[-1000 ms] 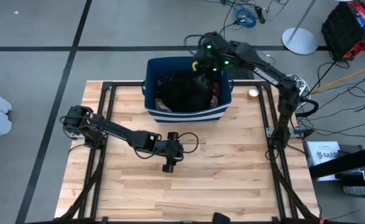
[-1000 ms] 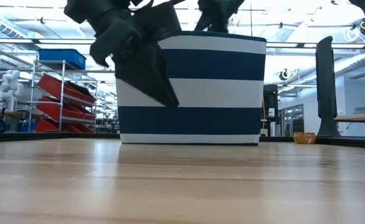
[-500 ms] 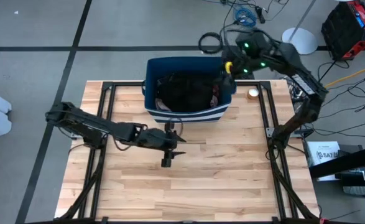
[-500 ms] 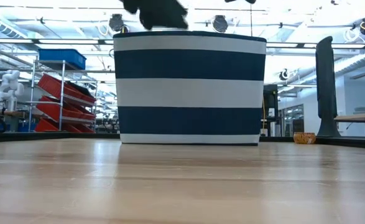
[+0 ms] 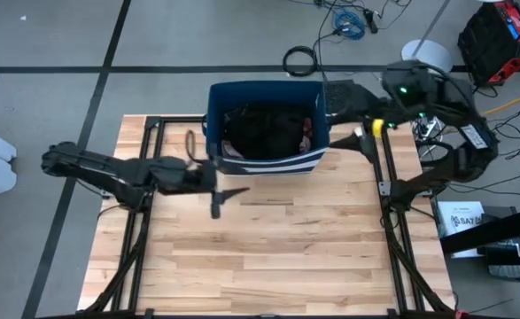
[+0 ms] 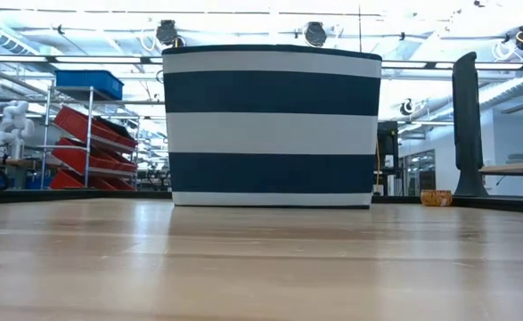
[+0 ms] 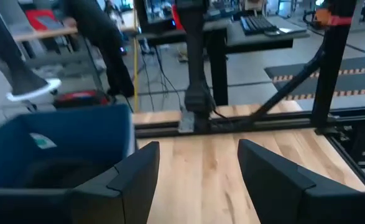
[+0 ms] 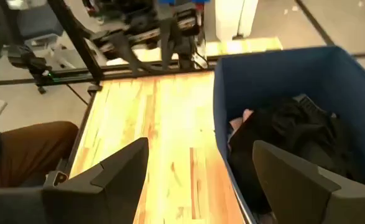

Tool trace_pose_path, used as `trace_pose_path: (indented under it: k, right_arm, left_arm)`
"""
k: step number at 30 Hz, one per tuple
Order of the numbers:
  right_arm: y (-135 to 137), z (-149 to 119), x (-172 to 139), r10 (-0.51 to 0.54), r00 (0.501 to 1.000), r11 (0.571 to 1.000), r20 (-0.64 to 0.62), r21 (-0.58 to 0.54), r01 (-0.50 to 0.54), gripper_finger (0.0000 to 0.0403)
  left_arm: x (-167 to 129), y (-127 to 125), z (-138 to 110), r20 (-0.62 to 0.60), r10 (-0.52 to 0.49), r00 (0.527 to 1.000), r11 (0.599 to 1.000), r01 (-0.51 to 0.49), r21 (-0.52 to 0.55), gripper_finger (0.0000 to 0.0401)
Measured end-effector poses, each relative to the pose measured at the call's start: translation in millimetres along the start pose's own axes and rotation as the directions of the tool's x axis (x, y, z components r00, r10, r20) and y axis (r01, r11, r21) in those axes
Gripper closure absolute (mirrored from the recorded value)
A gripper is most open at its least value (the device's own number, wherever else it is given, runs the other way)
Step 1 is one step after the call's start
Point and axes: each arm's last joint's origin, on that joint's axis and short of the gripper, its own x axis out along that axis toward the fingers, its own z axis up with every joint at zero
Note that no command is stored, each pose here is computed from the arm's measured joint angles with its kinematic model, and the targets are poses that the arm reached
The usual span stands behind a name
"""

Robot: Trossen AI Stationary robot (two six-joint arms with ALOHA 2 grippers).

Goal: Sort clothes
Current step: Return to Home Position

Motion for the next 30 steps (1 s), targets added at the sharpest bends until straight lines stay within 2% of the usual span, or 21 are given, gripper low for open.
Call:
trace_pose_path:
  k: [7,14,20,30]
  right_arm:
    - [13,-36,-13,-0.054,0.993,0.998,0.106,-0.006,0.055,0.0126]
    - [11,-93,14,-0.019,0.951,1.0,0.307,0.021,0.013,0.0126]
    - [5,-138,52,0.01,0.908,0.998,0.419,0.048,-0.033,0.0126]
    - [-6,-202,102,0.015,0.892,0.985,0.451,0.146,-0.09,0.0126]
  left_arm:
    - [-40,14,15,0.04,0.025,0.999,1.0,-0.026,0.007,0.0173]
    - [-71,24,12,0.002,0.06,0.998,0.998,-0.06,-0.022,0.0173]
    - [-75,23,-13,-0.043,0.059,0.997,0.997,-0.061,-0.057,0.0173]
    - [-78,19,-77,-0.111,0.079,0.991,0.986,-0.094,-0.137,0.0173]
